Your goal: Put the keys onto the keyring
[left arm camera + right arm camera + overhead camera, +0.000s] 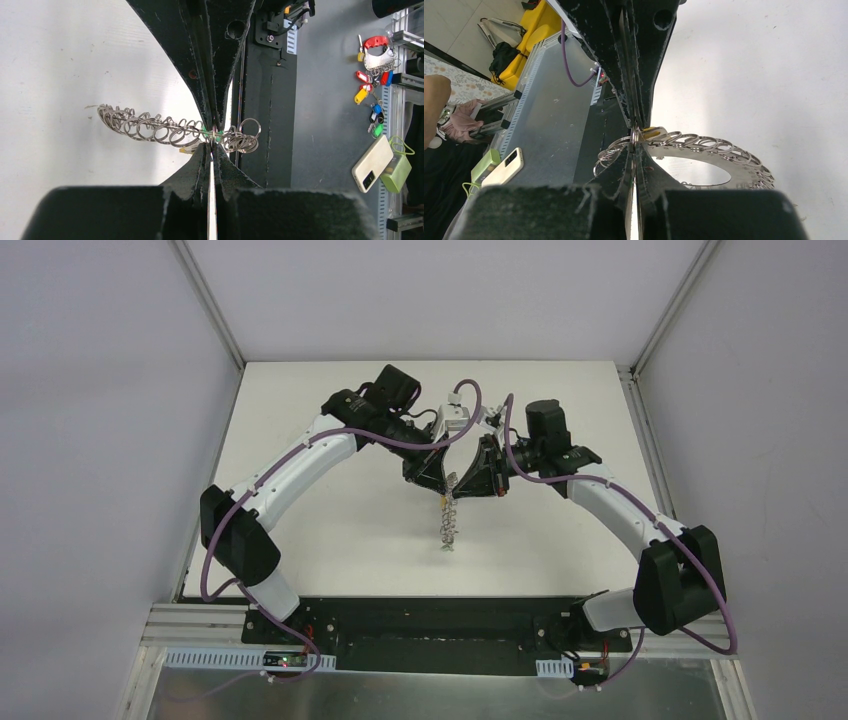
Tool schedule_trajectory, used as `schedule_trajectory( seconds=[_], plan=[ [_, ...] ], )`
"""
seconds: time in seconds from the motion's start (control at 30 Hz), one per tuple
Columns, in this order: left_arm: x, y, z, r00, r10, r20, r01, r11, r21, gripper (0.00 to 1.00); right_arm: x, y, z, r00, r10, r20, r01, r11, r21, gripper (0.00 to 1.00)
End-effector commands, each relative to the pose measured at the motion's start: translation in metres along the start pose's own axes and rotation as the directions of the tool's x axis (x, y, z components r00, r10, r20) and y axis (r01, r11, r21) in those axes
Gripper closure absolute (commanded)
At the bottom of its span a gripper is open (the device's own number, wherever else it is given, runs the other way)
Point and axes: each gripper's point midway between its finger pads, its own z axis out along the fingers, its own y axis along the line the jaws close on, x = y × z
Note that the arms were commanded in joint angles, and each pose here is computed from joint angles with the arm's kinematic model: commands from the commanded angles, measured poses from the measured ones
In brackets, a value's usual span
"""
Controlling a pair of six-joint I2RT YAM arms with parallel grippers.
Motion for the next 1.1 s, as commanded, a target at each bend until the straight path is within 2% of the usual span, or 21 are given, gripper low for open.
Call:
schedule_trajectory(
  seconds=[0.0, 0.6, 1.07],
  plan=[
    [-0.013, -0.005, -0.009, 0.997, 0.066, 0.050, -0.066, 0.998, 0.011, 1.00, -0.012, 0.014, -0.001, 0.999, -0.038, 0.000, 0.038, 0.999, -0.031, 0.95],
    [-0.005, -0.011, -0.003, 0.999, 0.042, 0.031, -0.043, 0.998, 0.047, 1.00, -0.022, 0.007, -0.001, 1.000, -0.012, 0.021, 0.012, 1.000, 0.011, 0.76],
    [-0.006, -0.015, -0.001, 0.998, 0.033, 0.051, -0.036, 0.997, 0.064, 1.00, -0.022, -0.001, 0.004, 0.999, 0.026, 0.039, -0.027, 1.000, 0.013, 0.74]
  ],
)
